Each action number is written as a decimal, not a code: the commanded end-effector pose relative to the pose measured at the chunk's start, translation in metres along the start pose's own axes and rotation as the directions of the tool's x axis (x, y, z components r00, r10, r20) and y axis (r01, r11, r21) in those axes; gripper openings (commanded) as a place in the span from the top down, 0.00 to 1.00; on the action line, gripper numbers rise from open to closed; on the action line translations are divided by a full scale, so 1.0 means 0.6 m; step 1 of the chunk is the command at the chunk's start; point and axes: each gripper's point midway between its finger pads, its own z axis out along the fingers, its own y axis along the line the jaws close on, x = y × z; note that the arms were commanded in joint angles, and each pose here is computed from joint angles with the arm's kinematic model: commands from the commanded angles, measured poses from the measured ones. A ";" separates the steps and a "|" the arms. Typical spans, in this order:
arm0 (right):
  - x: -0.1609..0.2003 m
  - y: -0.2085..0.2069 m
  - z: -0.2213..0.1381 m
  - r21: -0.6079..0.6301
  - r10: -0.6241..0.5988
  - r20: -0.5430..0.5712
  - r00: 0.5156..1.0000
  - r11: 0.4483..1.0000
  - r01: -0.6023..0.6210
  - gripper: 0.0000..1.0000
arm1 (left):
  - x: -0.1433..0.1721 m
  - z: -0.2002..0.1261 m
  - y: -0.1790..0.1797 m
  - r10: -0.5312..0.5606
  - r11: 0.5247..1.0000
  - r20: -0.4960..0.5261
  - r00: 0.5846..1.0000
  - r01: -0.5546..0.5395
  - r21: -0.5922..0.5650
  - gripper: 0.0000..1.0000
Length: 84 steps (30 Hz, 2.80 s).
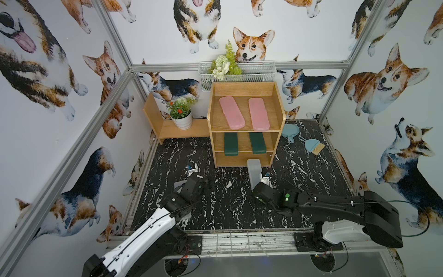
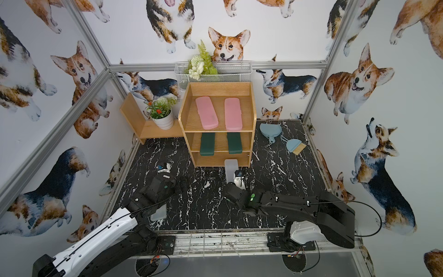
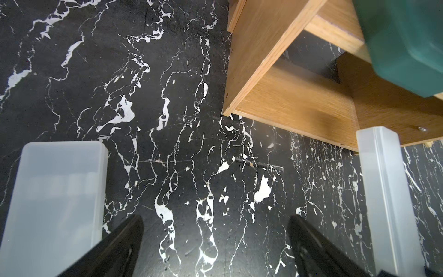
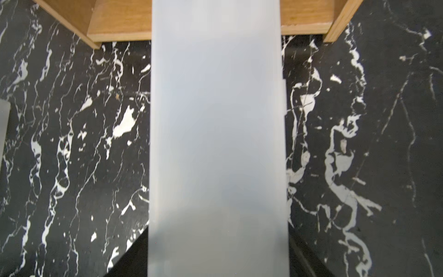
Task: Place the pencil cases on the shelf according to color
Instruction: Pick up the pencil case from the center of the board, then place the pencil case on the shelf.
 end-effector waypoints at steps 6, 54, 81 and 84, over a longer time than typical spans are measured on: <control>-0.072 0.000 0.066 -0.006 0.044 0.043 0.998 0.999 -0.044 0.58 | 0.003 0.023 -0.018 0.016 1.000 -0.030 0.999 -0.015 0.019 0.01; 0.002 -0.008 0.085 0.007 0.094 -0.082 0.992 0.996 -0.093 0.63 | -0.006 0.022 0.132 -0.218 0.940 0.021 0.976 0.215 -0.266 0.01; -0.122 -0.029 0.123 0.042 0.016 0.007 1.000 0.999 -0.016 0.63 | 0.045 0.062 0.176 -0.279 0.905 -0.083 0.957 0.233 -0.356 0.01; -0.127 -0.017 0.089 0.003 0.033 0.042 0.999 0.999 -0.034 0.53 | 0.052 0.061 0.179 -0.281 0.903 -0.098 0.955 0.228 -0.364 0.01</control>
